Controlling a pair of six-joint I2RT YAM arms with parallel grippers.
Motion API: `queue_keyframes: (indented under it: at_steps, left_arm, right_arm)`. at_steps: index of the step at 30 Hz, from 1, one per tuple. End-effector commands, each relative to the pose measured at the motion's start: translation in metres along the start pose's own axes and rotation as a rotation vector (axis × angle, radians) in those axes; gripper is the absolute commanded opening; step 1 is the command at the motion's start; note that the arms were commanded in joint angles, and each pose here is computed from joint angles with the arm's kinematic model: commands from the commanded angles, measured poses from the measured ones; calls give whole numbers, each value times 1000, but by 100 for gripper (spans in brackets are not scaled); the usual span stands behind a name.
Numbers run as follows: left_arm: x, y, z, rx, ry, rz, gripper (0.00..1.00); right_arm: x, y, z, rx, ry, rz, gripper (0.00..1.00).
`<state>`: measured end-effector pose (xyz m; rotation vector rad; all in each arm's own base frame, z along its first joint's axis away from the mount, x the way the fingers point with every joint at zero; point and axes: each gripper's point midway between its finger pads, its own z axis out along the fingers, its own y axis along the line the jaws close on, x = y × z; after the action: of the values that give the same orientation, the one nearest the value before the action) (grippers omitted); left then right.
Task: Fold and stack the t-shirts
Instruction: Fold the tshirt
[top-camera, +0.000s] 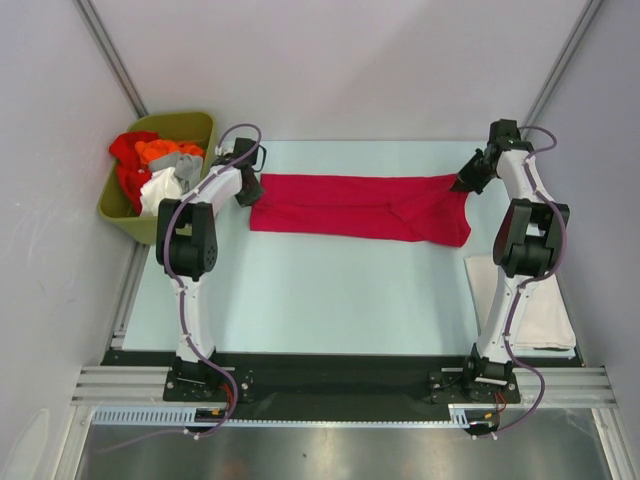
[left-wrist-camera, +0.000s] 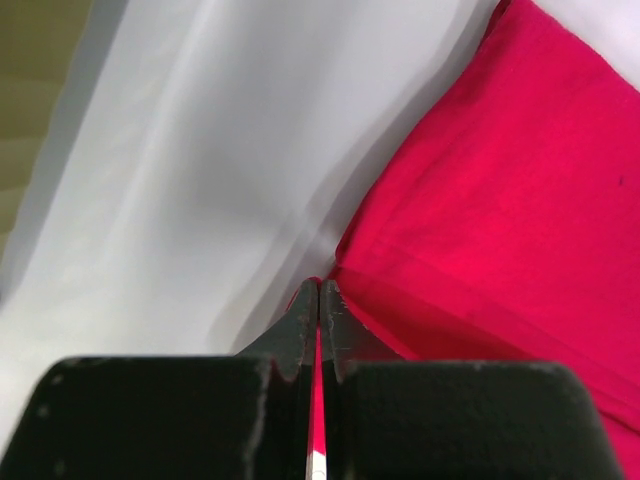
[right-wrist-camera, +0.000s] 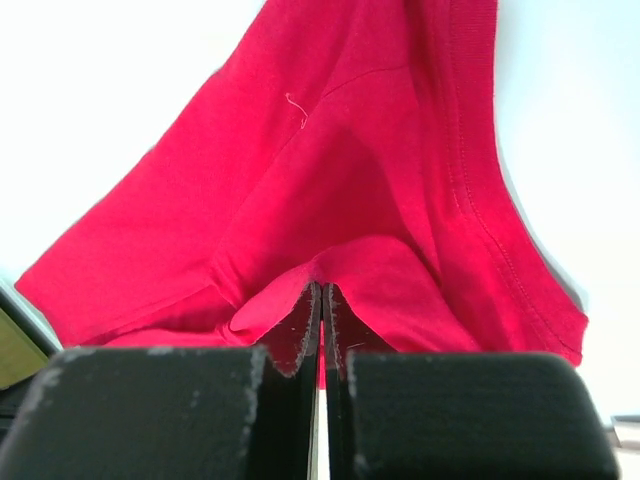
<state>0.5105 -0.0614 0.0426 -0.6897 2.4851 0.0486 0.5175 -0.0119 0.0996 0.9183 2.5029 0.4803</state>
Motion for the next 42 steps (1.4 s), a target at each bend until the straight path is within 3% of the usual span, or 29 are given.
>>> queue_keyframes:
  at_steps: [1, 18, 21, 27, 33, 34, 35, 38, 40, 41, 42]
  left_arm:
    - [-17, -2, -10, 14, -42, 11, 0]
    - [-17, 2, -4, 19, -26, 9, 0]
    - [-17, -2, -3, 37, -20, 17, 7]
    - [-19, -7, -2, 59, -22, 37, 8]
    - [-22, -4, -8, 44, -45, 72, 32]
    - [-22, -3, -10, 37, -50, 87, 40]
    - [-26, -5, -17, 38, -67, 106, 44]
    - [-36, -6, -43, 18, -123, 146, 58]
    - [-36, -9, -63, 7, -158, 184, 62]
    - [-43, -14, -86, 30, -196, 189, 63]
    - [-37, -14, -92, 30, -199, 209, 63]
  right_arm:
    - [-21, 14, -36, -36, -105, -2, 0]
    - [-38, 6, -19, -22, -128, 8, 0]
    - [-45, 9, -12, -28, -134, 10, 0]
    - [-51, 22, 13, -72, -124, -6, 0]
    - [-53, 33, 22, -90, -128, -42, 0]
    - [-54, 30, 26, -79, -127, -38, 1]
    - [-55, 29, 27, -78, -128, -40, 3]
    - [-74, 25, 22, -46, -173, -93, 31]
    - [-79, 7, 15, 36, -170, -102, 41]
    - [-84, 6, 2, 54, -183, -104, 54]
    - [-74, -11, -6, 132, -153, -101, 60]
